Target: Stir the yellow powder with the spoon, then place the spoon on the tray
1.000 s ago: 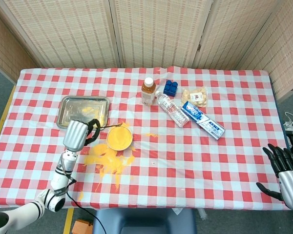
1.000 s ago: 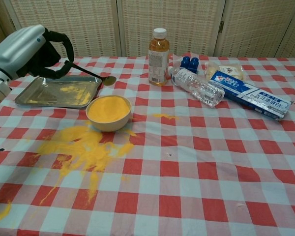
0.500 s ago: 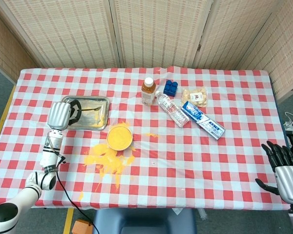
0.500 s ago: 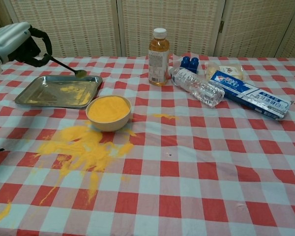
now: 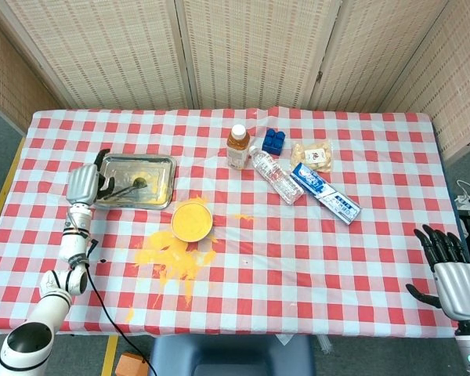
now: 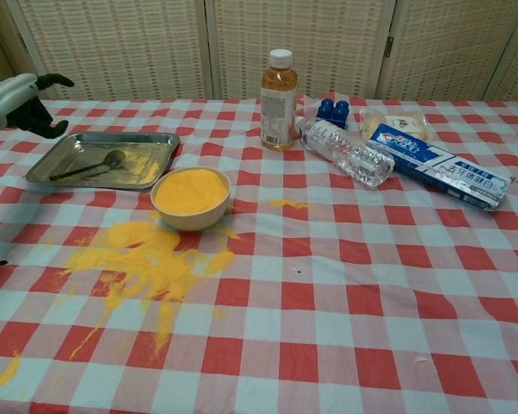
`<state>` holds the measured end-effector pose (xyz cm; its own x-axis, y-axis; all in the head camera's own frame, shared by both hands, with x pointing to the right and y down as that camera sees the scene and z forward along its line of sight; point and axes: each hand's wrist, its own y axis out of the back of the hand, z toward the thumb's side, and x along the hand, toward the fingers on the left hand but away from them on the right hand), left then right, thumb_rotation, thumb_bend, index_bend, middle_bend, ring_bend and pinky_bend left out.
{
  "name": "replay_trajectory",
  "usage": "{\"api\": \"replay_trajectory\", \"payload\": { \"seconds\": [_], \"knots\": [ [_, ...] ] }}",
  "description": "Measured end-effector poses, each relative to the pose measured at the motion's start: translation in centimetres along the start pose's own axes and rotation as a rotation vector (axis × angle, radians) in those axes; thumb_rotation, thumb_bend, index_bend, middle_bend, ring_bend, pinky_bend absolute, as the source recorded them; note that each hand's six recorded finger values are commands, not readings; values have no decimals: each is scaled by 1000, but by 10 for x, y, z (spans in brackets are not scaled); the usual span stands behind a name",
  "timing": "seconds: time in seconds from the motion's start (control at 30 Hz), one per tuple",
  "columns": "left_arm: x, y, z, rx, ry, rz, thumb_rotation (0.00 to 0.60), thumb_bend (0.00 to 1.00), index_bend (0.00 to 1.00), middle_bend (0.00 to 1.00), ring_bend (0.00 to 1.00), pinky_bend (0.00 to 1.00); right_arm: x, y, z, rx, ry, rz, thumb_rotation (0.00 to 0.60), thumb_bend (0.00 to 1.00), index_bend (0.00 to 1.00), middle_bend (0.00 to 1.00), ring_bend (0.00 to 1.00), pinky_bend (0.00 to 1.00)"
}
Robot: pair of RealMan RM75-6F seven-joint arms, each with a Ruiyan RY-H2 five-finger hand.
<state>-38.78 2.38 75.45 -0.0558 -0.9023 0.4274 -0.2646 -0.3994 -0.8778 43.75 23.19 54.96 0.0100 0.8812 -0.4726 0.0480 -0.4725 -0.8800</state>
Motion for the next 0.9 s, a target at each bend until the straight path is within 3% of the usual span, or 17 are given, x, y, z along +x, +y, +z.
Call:
{"api": "replay_trajectory", "payload": {
  "seconds": [0.1, 0.17, 0.27, 0.3, 0.33, 0.43, 0.5, 0.57, 0.7, 0.9],
  "knots": [
    [0, -6, 1, -9, 5, -30, 600, 400, 0, 994, 1000, 1000, 1, 1, 1, -2, 4, -5, 600, 64, 0, 0, 0, 0],
    [-1, -9, 4, -21, -7, -42, 600, 391, 0, 939, 990, 1000, 2, 3, 1, -3, 6, -9, 600, 64, 0, 0, 0, 0],
    [-5, -9, 13, -42, -53, -47, 600, 391, 0, 682, 809, 979, 4, 6, 1, -10, 10, -21, 600, 64, 0, 0, 0, 0],
    [-8, -8, 16, -47, -75, -46, 600, 390, 0, 534, 645, 896, 5, 7, 0, -13, 10, -28, 600, 65, 0, 0, 0, 0],
    [-12, -7, 19, -53, -100, -45, 600, 389, 0, 456, 541, 818, 5, 9, 0, -16, 10, -33, 600, 65, 0, 0, 0, 0],
    [-32, -5, 28, -67, -188, -68, 600, 384, 10, 215, 138, 366, 6, 12, 0, -30, 17, -48, 600, 65, 0, 0, 0, 0],
    [-54, -3, 31, -68, -245, -104, 600, 377, 8, 115, 34, 218, 5, 15, 0, -39, 26, -71, 600, 65, 0, 0, 0, 0],
    [-84, 2, 30, -52, -288, -147, 600, 374, 0, 24, 0, 140, 6, 18, -1, -38, 28, -95, 600, 65, 0, 0, 0, 0],
    [-163, 23, 9, 19, -280, -172, 600, 376, 0, 0, 0, 103, 9, 20, -1, -45, 24, -120, 600, 65, 0, 0, 0, 0],
    [-261, 78, -31, 140, -127, -33, 600, 369, 0, 0, 0, 102, 11, 21, 7, -70, 63, -151, 600, 64, 0, 0, 0, 0]
  ]
}}
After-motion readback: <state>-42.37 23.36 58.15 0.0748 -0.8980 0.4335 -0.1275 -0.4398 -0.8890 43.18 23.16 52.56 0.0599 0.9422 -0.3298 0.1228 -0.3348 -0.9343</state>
